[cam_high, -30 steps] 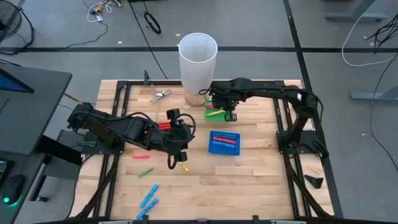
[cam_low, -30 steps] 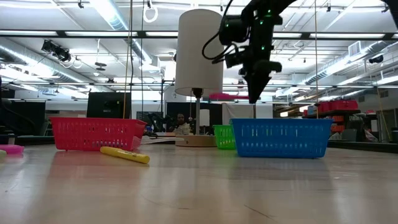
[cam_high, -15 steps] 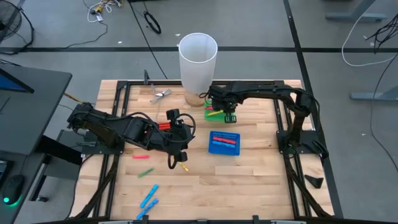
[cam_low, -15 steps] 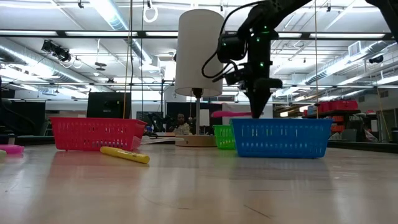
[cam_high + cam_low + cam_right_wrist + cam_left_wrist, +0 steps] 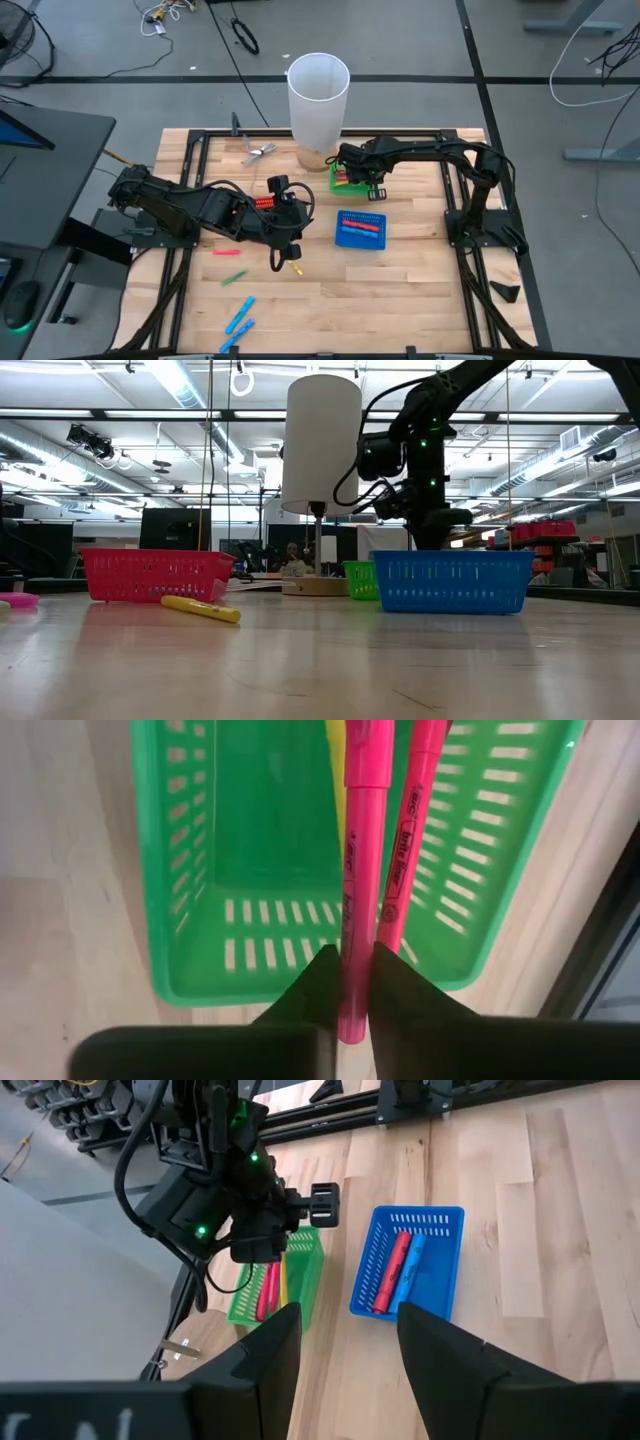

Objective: Pick & Place Markers
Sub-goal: Put the large pink pen into the green bin, then put the large yellow pen into the green bin

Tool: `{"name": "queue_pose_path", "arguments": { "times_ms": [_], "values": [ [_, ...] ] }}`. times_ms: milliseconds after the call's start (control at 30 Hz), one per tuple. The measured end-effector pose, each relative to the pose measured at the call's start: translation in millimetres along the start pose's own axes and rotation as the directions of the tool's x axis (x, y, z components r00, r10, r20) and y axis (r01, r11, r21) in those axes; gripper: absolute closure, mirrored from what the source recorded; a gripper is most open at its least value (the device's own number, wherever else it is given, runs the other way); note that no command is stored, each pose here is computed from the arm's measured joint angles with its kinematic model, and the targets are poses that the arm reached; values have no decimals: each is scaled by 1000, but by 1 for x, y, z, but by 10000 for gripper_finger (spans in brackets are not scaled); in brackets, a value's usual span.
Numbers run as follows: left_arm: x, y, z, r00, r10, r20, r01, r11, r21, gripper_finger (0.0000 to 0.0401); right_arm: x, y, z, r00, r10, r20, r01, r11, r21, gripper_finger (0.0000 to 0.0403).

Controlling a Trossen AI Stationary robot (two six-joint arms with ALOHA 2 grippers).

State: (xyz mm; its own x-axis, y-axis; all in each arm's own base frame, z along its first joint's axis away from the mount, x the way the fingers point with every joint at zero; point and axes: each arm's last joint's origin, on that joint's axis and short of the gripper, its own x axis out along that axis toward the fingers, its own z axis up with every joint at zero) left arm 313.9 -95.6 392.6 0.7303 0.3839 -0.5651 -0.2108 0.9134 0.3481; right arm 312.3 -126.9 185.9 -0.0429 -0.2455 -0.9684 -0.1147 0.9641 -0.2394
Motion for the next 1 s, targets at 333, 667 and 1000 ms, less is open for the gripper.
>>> {"name": "queue_pose_path", "arguments": {
  "times_ms": [333, 667, 1000],
  "values": [
    [0, 0, 0, 1000, 0, 0, 0, 1000, 2, 227, -3, 2, 0, 1000, 0, 1, 0, 1000, -6, 246],
    [0, 0, -2, 1000, 1, -18, 0, 999, 43, 227, -23, 3, 5, 999, -21, 48, 20, 1000, 18, 216],
    [-1, 1, -13, 993, -15, -121, 34, 986, 163, 227, -91, 17, 6, 964, 85, 253, -152, 954, 257, 220]
  ]
}}
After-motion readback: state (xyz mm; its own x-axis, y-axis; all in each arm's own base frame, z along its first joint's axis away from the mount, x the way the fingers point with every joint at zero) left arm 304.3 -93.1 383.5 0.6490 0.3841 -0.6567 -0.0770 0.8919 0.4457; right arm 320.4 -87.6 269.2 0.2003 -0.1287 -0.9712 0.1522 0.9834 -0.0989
